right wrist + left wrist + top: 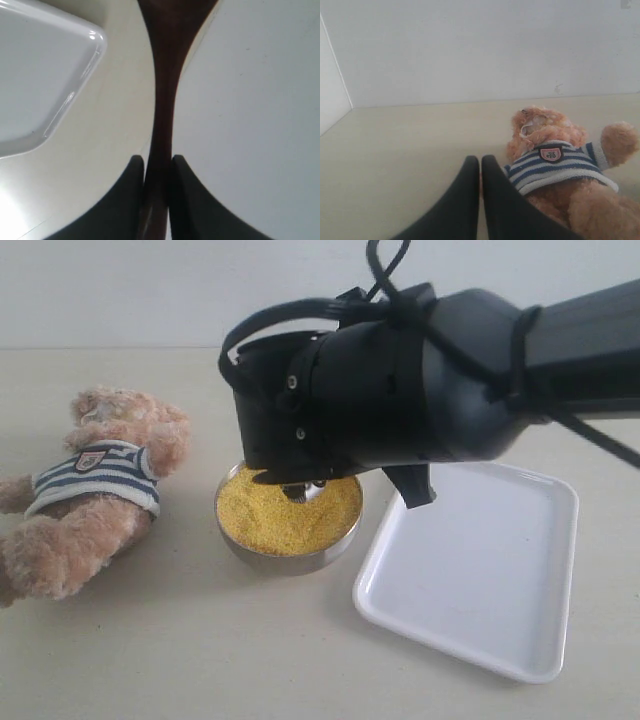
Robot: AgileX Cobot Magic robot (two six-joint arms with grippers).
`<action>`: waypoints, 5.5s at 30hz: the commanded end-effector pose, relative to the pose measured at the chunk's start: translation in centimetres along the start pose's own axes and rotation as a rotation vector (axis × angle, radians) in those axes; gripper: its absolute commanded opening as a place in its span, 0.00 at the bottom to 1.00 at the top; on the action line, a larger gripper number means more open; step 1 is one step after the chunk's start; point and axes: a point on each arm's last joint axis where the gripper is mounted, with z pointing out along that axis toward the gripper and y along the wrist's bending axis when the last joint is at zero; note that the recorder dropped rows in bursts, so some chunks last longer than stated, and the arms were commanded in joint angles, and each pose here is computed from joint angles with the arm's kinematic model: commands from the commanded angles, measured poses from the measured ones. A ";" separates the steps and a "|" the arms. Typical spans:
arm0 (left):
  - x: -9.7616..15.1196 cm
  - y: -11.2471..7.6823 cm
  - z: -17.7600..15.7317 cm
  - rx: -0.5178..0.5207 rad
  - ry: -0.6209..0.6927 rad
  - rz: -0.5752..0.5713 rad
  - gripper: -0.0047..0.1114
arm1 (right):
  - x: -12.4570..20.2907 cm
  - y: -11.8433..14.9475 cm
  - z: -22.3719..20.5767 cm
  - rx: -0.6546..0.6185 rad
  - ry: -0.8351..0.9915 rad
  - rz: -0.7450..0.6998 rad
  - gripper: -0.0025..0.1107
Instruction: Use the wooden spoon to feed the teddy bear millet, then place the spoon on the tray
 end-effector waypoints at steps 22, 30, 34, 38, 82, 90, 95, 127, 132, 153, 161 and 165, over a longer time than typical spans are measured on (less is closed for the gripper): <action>0.1 0.0 0.0 0.000 0.002 0.004 0.07 | -3.5 2.5 0.4 -0.018 0.004 -0.168 0.02; 0.1 0.0 0.0 0.000 0.002 0.004 0.07 | -3.8 2.8 0.6 -0.024 0.008 -0.176 0.02; 0.1 0.0 0.0 0.000 0.002 0.004 0.07 | -4.9 3.9 1.6 -0.035 0.029 -0.224 0.02; 0.1 0.0 0.0 0.000 0.002 0.004 0.07 | -5.7 4.1 2.1 0.012 0.044 -0.222 0.02; 0.1 -0.1 0.0 0.025 0.001 0.006 0.07 | -3.0 1.6 3.4 -0.379 -0.056 -0.033 0.02; 0.1 -0.1 0.0 0.025 0.001 0.006 0.07 | -3.1 2.0 3.3 -0.430 -0.069 0.002 0.02; 0.1 -0.1 0.0 0.025 0.001 0.006 0.07 | -3.2 2.1 3.2 -0.445 -0.070 0.024 0.02; 0.1 -0.1 0.0 0.025 0.001 0.006 0.07 | -1.7 1.7 3.0 -0.586 -0.113 0.179 0.02; 0.1 -0.1 0.0 0.025 0.001 0.006 0.07 | -1.4 1.7 3.5 -0.630 -0.114 0.215 0.02; 0.1 -0.1 0.0 0.025 0.001 0.006 0.07 | -1.3 -0.4 3.0 -0.732 -0.232 0.315 0.02; -1.6 -0.1 -0.2 0.044 -0.180 -0.308 0.07 | -0.7 -0.6 3.8 -0.742 -0.222 0.334 0.02; -2.6 0.3 -0.4 0.052 -0.303 -0.504 0.07 | -0.7 -0.6 3.8 -0.740 -0.222 0.331 0.02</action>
